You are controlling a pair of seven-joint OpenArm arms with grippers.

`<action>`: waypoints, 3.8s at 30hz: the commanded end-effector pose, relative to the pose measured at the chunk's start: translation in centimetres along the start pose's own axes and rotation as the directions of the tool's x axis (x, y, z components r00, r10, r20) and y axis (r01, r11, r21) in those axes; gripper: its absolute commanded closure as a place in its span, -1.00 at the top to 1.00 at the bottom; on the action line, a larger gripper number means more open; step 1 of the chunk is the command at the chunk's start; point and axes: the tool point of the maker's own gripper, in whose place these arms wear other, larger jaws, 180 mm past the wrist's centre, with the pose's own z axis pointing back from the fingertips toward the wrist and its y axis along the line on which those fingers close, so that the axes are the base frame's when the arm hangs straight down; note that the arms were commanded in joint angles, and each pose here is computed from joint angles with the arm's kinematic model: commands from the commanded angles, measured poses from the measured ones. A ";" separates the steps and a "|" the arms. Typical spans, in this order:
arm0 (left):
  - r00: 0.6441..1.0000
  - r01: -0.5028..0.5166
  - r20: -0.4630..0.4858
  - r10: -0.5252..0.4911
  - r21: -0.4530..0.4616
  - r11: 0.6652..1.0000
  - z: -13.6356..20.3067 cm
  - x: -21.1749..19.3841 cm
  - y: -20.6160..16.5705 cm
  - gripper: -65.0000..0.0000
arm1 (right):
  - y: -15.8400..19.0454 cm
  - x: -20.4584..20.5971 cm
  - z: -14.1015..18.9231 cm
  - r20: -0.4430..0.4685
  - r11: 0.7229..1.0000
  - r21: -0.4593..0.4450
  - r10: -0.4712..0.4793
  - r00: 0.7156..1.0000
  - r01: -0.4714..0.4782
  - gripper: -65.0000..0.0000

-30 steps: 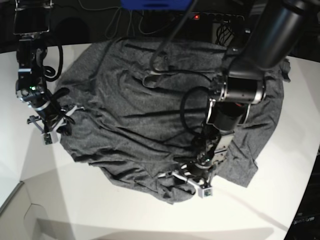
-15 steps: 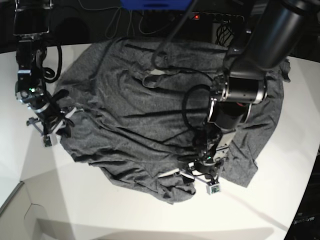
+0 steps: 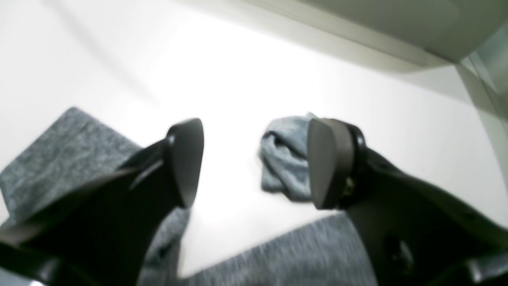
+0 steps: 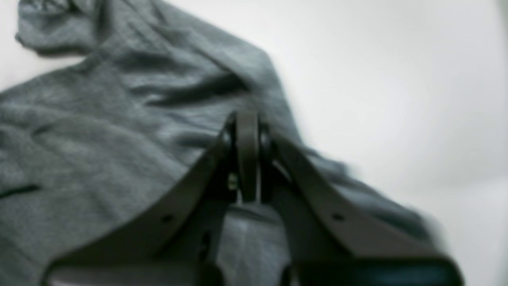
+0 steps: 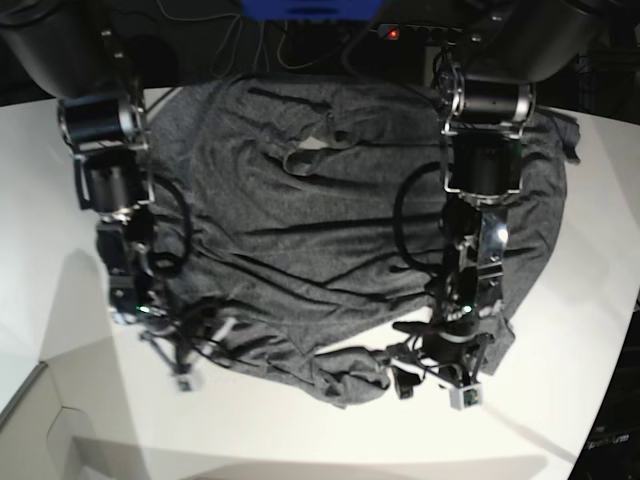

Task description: Layout the t-shirt on the table in an organized manner, then fold the t-shirt properly

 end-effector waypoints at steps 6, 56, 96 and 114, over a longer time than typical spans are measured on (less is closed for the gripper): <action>1.000 0.023 0.005 -0.023 0.027 0.999 0.8 -0.4 2.0 0.24 | 1.7 -1.5 -2.0 0.003 0.999 0.036 0.002 1.000 -0.003 -1.00; 0.984 0.122 -0.122 -0.127 -0.045 0.991 -4.7 -7.9 -4.3 0.21 | 1.0 -3.3 13.1 0.131 0.979 -0.045 0.202 0.971 -0.198 -1.00; 0.986 0.045 0.148 -0.083 0.245 0.969 12.1 1.0 13.3 -0.50 | 13.4 -3.1 -4.4 -0.058 0.975 0.217 -0.032 0.998 0.044 -1.00; 0.993 -0.086 0.078 0.084 0.023 0.996 3.8 1.8 1.3 -0.23 | 12.7 -1.2 3.0 0.177 0.962 0.219 0.123 0.976 -0.161 -1.00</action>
